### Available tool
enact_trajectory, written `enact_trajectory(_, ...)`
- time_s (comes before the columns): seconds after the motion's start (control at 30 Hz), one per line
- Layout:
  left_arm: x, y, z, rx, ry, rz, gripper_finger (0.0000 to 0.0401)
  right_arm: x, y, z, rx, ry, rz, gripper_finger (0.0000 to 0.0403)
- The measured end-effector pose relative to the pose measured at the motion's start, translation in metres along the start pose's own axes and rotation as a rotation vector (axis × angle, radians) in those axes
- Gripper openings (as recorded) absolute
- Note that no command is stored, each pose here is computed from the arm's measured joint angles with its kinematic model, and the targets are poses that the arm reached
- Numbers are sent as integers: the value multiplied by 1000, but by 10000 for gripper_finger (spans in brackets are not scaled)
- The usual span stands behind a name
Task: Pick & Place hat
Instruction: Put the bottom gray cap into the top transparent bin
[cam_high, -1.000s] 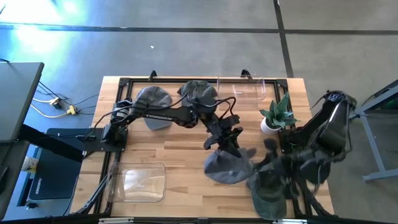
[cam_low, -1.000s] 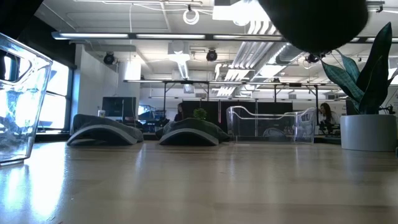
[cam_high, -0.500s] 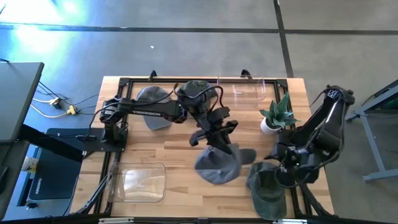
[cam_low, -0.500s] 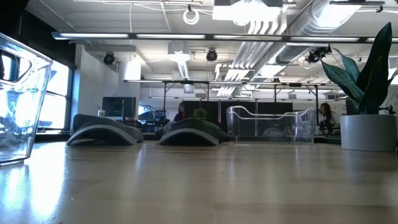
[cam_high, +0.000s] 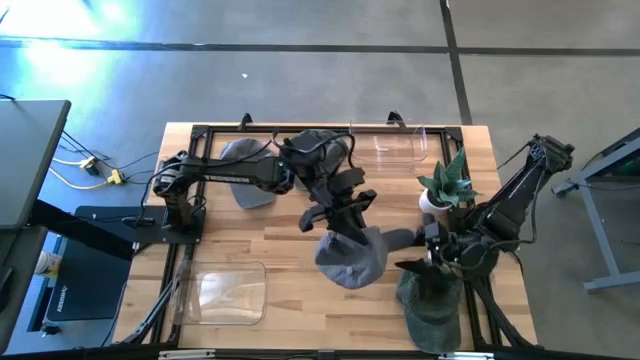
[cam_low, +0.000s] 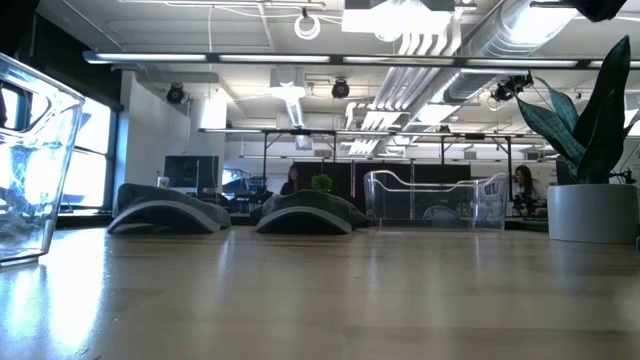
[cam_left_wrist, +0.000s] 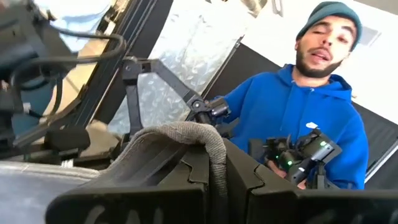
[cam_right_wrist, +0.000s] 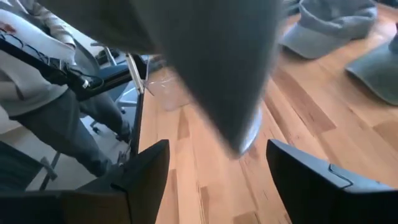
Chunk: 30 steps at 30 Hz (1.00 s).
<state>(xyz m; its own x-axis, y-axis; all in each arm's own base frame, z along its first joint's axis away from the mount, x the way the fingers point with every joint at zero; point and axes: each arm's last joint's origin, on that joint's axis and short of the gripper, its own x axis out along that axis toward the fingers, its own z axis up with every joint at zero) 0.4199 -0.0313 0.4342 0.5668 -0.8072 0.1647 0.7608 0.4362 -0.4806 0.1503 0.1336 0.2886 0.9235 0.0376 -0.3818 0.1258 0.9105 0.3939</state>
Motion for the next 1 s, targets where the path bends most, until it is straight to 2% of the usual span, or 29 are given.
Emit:
enact_trajectory(0.17,-1,-6,4,16,-9,-8,9,4,-6,1,-41,-51,44,288)
enact_trajectory(0.33,-1,-3,2,4,-2,-2,9,7,6,19,-193,-211,158,288)
enact_trajectory(0.4,-1,-3,2,6,0,-1,9,6,10,26,-215,-281,195,279)
enact_trajectory(0.5,-1,-2,1,16,-1,15,9,5,12,32,-213,-317,246,248)
enact_trajectory(0.6,-1,-2,1,36,-5,15,9,6,12,32,-201,-304,270,194)
enact_trajectory(0.8,-3,-1,3,43,-9,20,9,6,16,31,-197,-281,358,35)
enact_trajectory(0.83,-4,-1,3,41,-10,22,9,6,17,32,-193,-291,376,19)
enact_trajectory(1.0,-10,3,7,54,-43,58,19,-1,22,41,-141,-360,499,31)
